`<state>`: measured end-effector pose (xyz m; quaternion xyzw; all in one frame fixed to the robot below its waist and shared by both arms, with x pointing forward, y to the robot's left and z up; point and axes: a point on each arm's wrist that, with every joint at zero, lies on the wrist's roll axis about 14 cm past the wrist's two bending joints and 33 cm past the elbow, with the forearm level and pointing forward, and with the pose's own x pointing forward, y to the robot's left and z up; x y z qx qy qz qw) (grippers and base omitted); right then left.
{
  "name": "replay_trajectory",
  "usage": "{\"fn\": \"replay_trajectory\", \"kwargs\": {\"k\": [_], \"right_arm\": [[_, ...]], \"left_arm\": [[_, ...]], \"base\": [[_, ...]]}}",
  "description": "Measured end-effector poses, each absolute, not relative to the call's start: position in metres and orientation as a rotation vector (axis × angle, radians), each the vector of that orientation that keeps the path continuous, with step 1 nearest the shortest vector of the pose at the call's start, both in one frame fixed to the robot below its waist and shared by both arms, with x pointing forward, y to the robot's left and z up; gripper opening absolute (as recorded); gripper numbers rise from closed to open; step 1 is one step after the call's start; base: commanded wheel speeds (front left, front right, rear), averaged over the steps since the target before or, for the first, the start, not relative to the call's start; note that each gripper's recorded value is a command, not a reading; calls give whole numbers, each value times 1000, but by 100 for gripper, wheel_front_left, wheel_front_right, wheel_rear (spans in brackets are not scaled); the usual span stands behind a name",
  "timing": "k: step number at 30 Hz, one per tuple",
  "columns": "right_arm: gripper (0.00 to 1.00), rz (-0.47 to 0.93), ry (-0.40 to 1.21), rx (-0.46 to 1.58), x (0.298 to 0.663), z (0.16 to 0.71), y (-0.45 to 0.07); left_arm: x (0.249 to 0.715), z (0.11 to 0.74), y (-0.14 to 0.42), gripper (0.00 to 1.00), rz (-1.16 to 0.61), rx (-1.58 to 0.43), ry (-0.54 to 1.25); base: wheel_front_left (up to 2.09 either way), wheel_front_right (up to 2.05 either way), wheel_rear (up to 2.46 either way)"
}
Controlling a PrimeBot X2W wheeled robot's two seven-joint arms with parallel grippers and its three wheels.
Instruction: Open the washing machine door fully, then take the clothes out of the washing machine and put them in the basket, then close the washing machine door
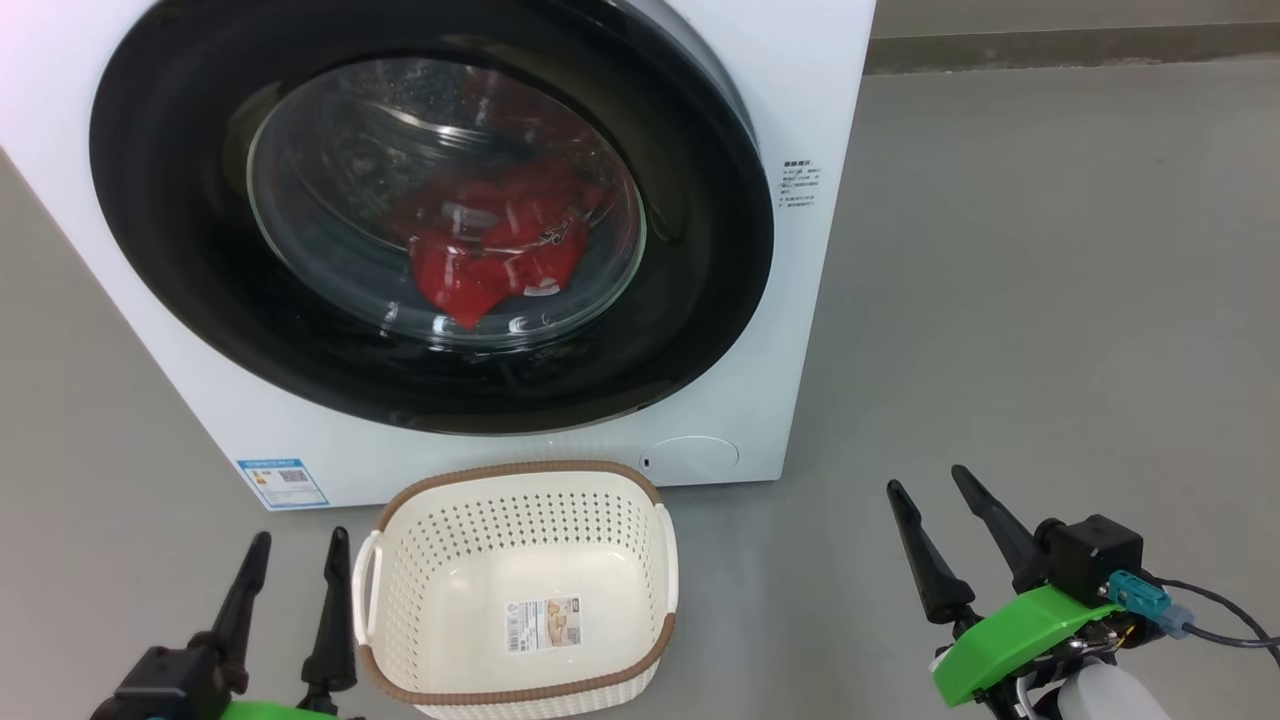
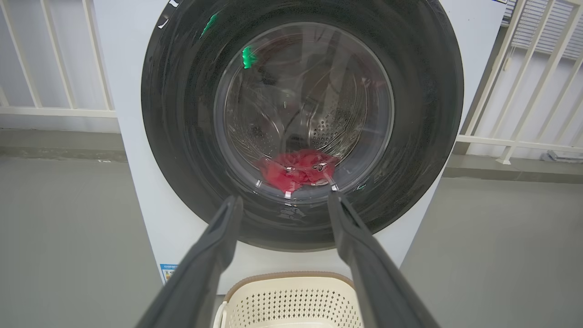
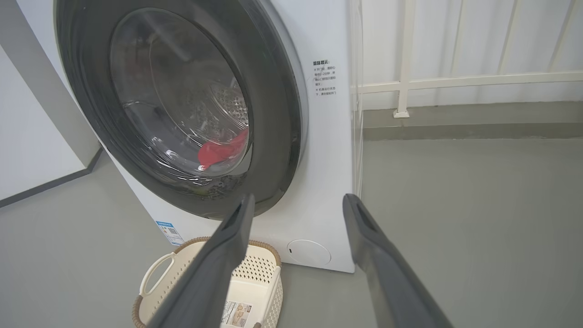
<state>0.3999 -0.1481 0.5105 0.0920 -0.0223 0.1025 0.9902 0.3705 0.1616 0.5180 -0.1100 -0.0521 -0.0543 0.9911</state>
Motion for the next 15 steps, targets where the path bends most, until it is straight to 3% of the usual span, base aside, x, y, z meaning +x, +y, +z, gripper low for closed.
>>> {"fn": "replay_trajectory", "kwargs": {"k": [15], "right_arm": [[100,213,-67,138,404,517,-148]], "left_arm": [[370,516,163,100,-103,-188,-103]], "base": [[0,0,0]]}}
